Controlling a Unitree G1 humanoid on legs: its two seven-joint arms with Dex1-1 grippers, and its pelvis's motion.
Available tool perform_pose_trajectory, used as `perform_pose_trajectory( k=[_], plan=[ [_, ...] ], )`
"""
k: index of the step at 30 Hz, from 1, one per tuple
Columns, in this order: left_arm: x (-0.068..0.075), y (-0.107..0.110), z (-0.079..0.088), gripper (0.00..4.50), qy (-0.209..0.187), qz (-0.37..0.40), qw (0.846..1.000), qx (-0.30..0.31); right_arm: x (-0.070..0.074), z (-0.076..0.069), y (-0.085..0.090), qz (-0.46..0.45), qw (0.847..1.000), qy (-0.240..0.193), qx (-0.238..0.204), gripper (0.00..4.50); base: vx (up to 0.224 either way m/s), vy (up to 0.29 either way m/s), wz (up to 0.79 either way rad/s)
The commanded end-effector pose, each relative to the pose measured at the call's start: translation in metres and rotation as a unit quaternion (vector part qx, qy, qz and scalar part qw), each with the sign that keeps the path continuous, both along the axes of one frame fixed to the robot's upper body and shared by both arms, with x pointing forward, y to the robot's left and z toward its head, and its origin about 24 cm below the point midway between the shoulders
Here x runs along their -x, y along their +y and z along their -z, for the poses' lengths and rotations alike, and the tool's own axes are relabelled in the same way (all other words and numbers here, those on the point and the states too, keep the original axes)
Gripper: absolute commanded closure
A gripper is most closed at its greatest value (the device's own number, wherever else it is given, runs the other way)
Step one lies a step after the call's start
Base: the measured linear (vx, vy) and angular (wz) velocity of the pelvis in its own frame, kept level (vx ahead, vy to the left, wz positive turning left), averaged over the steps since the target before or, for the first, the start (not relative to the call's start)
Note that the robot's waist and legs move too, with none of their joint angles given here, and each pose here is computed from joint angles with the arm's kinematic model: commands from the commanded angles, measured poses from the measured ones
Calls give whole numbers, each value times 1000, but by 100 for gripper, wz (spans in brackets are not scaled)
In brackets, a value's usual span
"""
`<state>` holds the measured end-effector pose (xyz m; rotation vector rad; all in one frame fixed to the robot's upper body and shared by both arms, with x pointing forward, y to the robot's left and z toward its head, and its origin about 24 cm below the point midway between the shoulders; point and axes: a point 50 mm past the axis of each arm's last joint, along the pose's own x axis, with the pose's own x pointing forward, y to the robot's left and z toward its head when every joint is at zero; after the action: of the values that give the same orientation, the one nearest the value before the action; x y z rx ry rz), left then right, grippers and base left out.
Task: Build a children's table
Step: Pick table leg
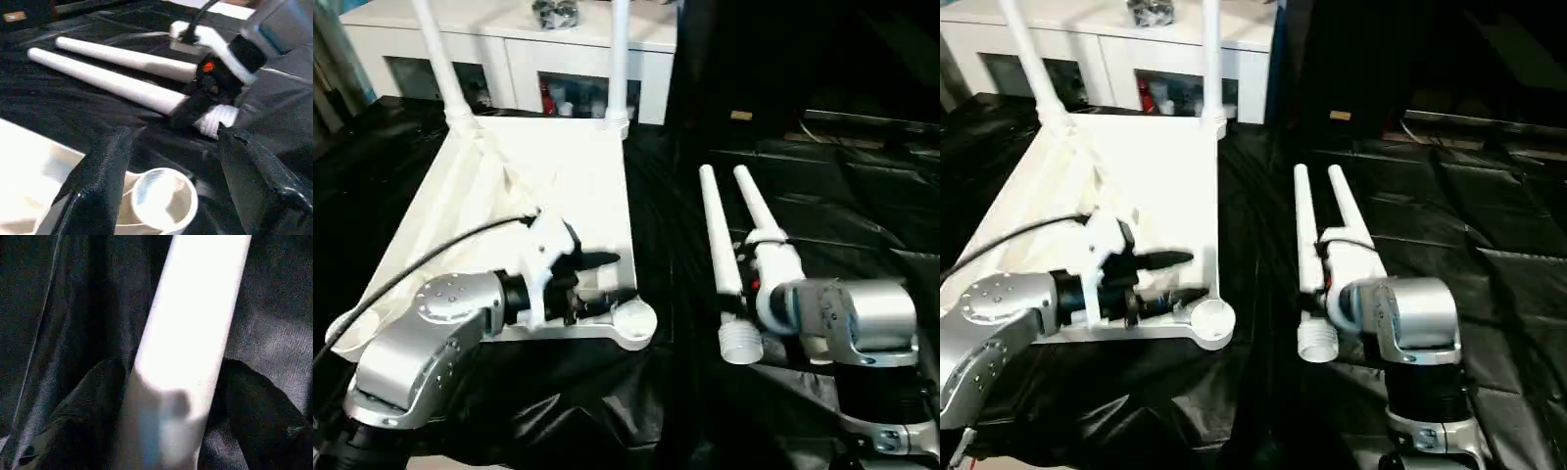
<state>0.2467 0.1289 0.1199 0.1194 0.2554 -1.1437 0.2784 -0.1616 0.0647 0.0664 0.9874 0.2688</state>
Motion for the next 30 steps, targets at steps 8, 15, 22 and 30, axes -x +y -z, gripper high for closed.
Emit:
perform_pose_trajectory(
  k=[8, 15, 22, 30],
  plan=[
    [9, -3, 1, 128, 23, 53, 998, -27, -3, 3, -8, 20, 1000, 13, -4, 202, 0, 0, 0],
    [7, 1, 8, 128, 21, 53, 997, -57, -12, 2, -11, 31, 999, 10, -11, 257, 0, 0, 0],
    [-26, 1, -3, 128, -29, -59, 998, -22, -30, -31, -8, 41, 988, -92, -121, 262, 0, 0, 0],
    [-64, -27, -26, 89, 30, -152, 972, 177, -22, -75, 26, -113, 888, -234, -378, 262, 0, 0, 0]
  ],
)
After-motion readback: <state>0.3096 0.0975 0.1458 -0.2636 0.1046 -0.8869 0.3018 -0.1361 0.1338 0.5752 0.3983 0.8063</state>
